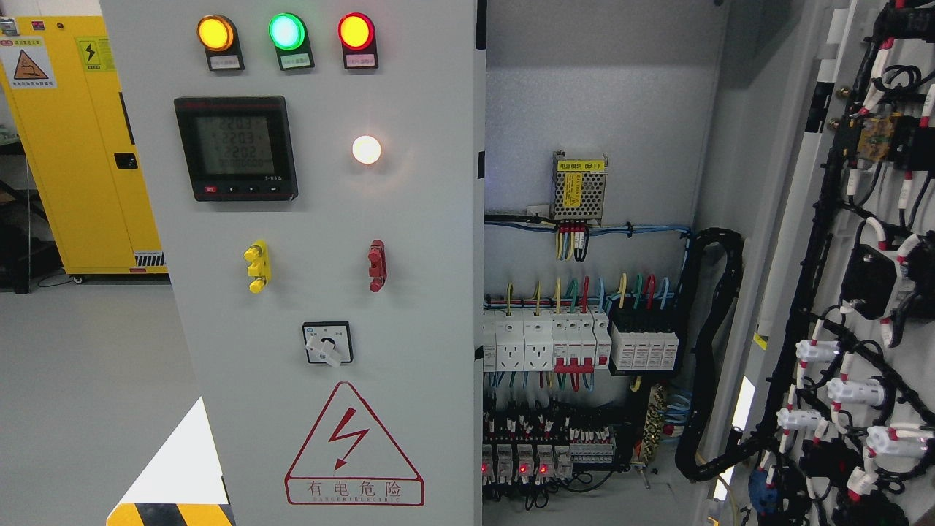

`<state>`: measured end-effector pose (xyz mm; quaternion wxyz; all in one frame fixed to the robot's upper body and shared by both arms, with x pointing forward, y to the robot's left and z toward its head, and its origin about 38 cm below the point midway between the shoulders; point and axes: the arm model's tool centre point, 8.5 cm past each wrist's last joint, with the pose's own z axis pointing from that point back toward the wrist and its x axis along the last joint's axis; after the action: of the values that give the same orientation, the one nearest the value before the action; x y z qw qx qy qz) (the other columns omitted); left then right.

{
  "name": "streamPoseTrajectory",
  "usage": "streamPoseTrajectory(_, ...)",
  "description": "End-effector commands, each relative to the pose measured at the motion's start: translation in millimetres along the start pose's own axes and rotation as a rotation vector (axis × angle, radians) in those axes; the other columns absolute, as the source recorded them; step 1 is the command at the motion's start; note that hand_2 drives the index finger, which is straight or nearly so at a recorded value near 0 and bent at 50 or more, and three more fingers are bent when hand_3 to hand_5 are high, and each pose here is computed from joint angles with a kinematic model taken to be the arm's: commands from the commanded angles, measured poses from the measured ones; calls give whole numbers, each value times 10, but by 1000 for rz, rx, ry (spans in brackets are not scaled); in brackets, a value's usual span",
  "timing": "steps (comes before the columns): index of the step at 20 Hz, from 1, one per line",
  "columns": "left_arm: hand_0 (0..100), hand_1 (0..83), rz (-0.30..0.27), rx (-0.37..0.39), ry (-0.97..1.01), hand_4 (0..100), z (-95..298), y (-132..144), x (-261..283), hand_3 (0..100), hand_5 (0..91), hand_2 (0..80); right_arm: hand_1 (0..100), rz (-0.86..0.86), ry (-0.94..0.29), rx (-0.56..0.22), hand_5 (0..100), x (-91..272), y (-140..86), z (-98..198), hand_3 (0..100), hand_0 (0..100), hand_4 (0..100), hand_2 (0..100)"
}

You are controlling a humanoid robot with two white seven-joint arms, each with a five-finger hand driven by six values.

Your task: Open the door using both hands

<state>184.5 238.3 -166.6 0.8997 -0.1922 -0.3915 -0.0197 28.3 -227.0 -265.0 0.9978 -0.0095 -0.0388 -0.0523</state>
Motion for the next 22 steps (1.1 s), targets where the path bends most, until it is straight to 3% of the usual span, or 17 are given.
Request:
streamPoseTrajectory(1, 120, 556, 243, 215, 533, 0, 776, 202, -1822, 0, 0, 0, 500, 32, -33, 6, 0, 208, 37, -3, 0, 0, 0, 40)
streamPoseTrajectory(8, 120, 556, 309, 237, 700, 0, 1156, -13, -2276, 0, 0, 0, 500, 32, -33, 6, 0, 208, 37, -3, 0, 0, 0, 40)
streamPoseTrajectory(15, 120, 556, 205, 194, 753, 0, 1180, -14, -2299, 0, 0, 0, 500, 31, -31, 5, 0, 200, 26, -3, 0, 0, 0, 40)
streamPoseTrajectory(19, 120, 556, 164, 304, 748, 0, 1152, 141, -2233, 0, 0, 0, 500, 30, -28, 4, 0, 180, 24, -3, 0, 0, 0, 40)
streamPoseTrajectory(22, 120, 556, 156, 331, 743, 0, 1130, 162, -2213, 0, 0, 0, 500, 30, -27, 4, 0, 170, 23, -3, 0, 0, 0, 40)
